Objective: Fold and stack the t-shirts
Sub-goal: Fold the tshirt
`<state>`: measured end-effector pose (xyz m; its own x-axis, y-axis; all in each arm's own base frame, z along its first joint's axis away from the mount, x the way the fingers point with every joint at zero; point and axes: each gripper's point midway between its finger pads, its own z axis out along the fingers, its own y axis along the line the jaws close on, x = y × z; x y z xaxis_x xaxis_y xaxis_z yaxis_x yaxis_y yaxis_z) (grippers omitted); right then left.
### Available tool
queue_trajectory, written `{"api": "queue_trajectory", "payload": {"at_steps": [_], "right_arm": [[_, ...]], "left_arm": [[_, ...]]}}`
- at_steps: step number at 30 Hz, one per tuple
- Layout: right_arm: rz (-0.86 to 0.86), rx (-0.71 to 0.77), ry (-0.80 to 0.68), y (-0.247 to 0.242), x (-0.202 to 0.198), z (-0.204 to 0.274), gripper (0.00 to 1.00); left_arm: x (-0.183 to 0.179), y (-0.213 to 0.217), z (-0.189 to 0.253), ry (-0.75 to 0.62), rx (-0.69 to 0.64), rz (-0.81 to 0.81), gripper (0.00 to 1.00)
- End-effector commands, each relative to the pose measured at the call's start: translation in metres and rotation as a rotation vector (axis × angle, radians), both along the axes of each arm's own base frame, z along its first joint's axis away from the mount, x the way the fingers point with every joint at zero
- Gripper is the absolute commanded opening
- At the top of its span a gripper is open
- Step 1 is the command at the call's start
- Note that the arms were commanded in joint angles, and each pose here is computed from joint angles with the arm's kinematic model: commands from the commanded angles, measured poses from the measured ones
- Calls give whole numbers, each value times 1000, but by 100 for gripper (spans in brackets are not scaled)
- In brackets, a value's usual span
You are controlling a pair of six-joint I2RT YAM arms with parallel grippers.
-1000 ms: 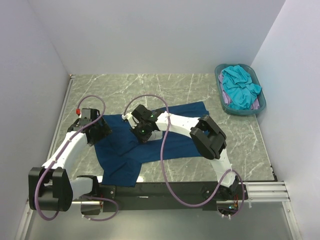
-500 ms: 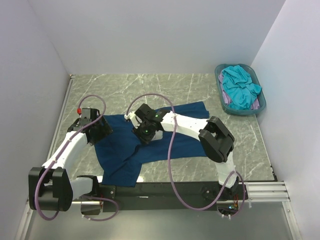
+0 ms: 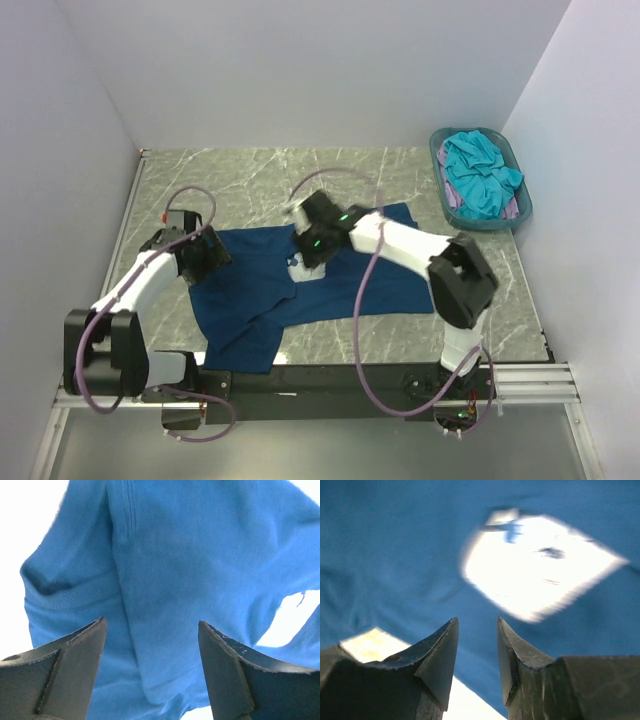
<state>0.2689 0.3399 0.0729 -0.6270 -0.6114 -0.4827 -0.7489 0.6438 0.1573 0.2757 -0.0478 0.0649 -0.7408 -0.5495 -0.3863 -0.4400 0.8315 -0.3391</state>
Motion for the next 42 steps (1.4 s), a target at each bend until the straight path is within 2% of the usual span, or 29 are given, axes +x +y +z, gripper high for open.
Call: {"api": "queue_trajectory", "payload": {"at_steps": [1,8,11,12,13,16,21,26,31,33,37,42], "right_arm": [[-368,103,-105,-52,71,47,44],[-848,180,-106,-171,149,61,47],[-972,222,-70,-204,172,55,46],[-998,221,-59,-210,181,49,46],[-1017,226,-62,-219,188,47,45],[-1009,212,-37,-225,201,34,42],[-944,227,25,-211,210,17,38],[-926,202,13,-198,214,10,38],[-897,130,18,-184,218,-3,39],[-886,104,17,-179,221,-7,38],[-871,7,32,-173,212,-17,39],[-846,-66,37,-164,195,-21,39]], "left_arm": [[35,10,22,-67,-8,67,79],[92,57,34,-88,2,225,74],[112,58,27,-62,-13,215,65],[117,57,19,-42,-21,207,58],[124,57,21,-51,-26,202,55],[131,55,8,-11,-32,178,48],[138,60,-1,14,0,162,47],[132,68,-8,36,46,167,48],[121,67,5,18,70,141,54],[113,69,15,0,122,131,58],[90,64,15,-3,176,109,64],[80,66,23,-38,229,109,68]]}}
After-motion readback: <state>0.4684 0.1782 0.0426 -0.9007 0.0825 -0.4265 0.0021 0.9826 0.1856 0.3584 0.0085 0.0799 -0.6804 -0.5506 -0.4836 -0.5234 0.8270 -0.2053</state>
